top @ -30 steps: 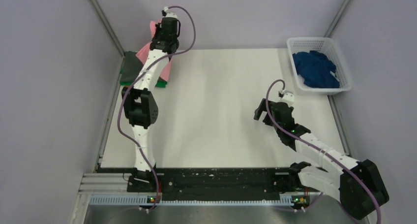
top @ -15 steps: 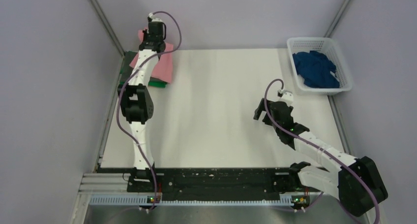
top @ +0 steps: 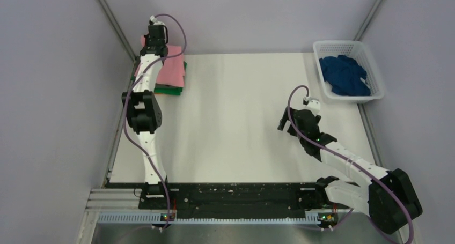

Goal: Fold and stack the t-shirts
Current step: Put the neatly folded tshirt into the corner of the board with the left arm

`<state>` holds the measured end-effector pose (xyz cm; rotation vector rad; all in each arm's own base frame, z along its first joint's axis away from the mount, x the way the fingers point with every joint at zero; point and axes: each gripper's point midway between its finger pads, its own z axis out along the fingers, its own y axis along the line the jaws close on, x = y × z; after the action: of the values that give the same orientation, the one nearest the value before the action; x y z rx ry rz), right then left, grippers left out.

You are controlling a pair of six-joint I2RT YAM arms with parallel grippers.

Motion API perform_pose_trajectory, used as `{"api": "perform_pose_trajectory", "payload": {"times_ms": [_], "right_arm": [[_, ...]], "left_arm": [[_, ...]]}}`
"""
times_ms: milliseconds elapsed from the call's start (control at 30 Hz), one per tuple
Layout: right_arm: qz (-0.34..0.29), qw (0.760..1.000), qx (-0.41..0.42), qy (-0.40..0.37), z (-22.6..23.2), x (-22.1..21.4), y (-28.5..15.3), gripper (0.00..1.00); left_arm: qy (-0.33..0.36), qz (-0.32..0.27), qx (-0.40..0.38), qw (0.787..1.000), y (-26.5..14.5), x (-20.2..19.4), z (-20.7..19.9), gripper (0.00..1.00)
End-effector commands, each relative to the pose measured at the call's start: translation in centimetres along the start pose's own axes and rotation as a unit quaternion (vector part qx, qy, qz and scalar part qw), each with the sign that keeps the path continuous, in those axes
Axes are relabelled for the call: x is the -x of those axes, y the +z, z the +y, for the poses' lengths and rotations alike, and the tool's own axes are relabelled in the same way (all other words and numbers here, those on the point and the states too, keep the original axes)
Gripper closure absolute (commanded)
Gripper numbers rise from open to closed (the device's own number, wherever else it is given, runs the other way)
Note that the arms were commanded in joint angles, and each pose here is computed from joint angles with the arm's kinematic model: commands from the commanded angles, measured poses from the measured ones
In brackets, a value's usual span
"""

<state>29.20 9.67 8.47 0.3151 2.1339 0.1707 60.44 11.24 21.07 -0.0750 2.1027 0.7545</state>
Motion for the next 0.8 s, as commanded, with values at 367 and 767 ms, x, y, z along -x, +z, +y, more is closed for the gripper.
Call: {"api": "perform_pose_trajectory", "payload": {"times_ms": [367,767], "right_arm": [[-0.025,1.000,-0.013,-0.008,0.4,2.8,-0.1,0.01],[-0.021,0.999,-0.027,-0.019,0.1,2.9,-0.1,0.01]], "left_arm": [[-0.014,-0.040,0.092,0.995,3.9,1.4,4.3,1.00],[-0.029,-0.048,0.132,0.990,5.0,1.3,5.7,0.28]]}}
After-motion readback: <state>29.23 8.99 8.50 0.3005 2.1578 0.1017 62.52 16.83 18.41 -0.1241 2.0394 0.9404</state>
